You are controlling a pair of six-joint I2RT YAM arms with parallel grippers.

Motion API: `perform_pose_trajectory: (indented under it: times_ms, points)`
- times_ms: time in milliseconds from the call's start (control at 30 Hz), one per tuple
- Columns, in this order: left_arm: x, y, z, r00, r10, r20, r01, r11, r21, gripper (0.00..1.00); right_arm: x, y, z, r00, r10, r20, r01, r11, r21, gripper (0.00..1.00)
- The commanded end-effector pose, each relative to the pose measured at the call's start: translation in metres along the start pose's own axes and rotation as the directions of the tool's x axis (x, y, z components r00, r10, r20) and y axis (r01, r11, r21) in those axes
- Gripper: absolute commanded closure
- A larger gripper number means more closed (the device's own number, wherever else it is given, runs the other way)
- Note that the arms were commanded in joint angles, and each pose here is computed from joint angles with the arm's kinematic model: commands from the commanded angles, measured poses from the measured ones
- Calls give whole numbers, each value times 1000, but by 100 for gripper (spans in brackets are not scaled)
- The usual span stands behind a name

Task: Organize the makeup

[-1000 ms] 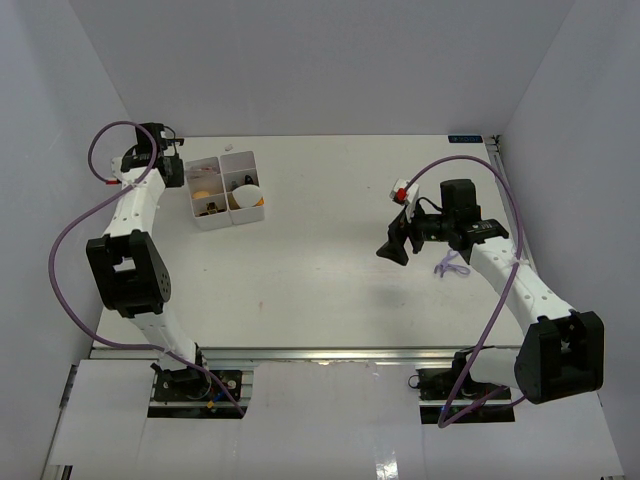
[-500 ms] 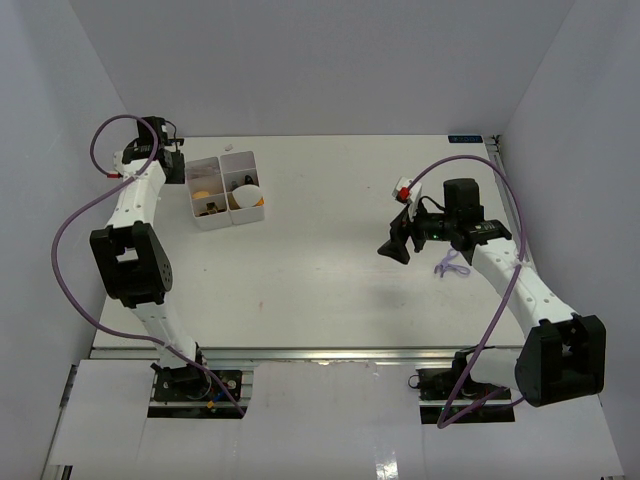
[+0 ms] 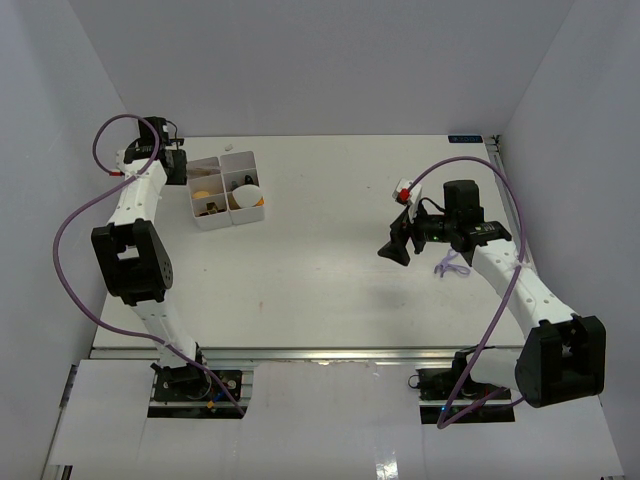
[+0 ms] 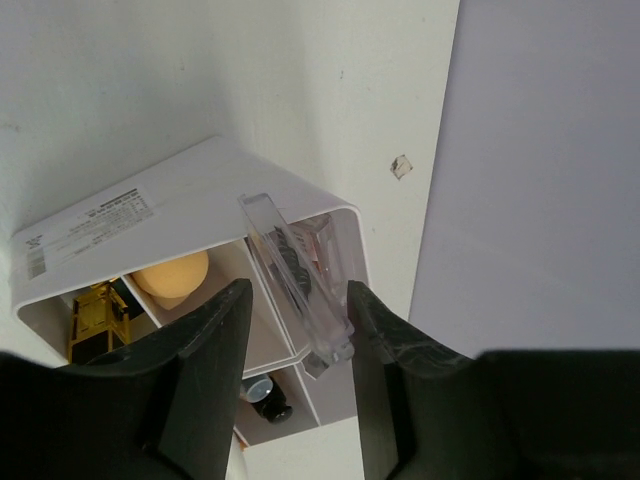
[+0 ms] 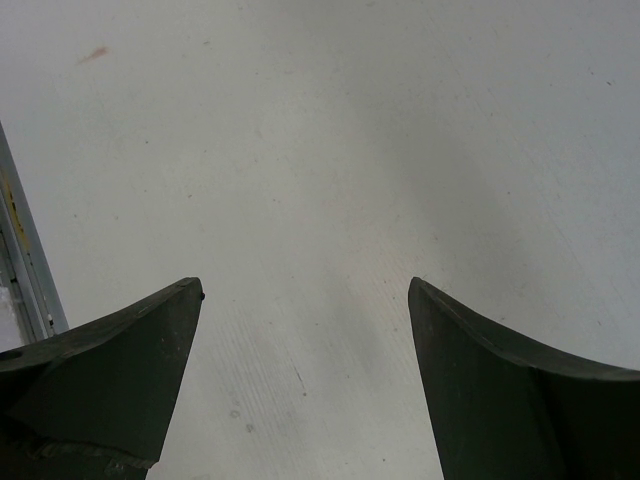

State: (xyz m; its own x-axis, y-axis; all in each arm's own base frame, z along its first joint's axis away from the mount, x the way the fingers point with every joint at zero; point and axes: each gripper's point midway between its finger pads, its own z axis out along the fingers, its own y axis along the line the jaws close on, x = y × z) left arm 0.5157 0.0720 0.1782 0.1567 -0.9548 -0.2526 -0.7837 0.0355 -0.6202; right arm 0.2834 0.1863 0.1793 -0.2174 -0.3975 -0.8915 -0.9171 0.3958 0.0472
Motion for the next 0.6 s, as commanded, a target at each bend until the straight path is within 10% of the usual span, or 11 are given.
perform_pose_trajectory:
  times_ms: [0, 567]
  points:
    - [-7, -32, -30, 1000, 6, 1, -6, 993, 115, 44, -11, 1, -3, 999, -32, 41, 32, 999, -1, 10]
    - [-2, -64, -48, 995, 93, -30, -82, 961, 263, 37, -11, 0, -4, 999, -29, 43, 28, 1000, 2, 10]
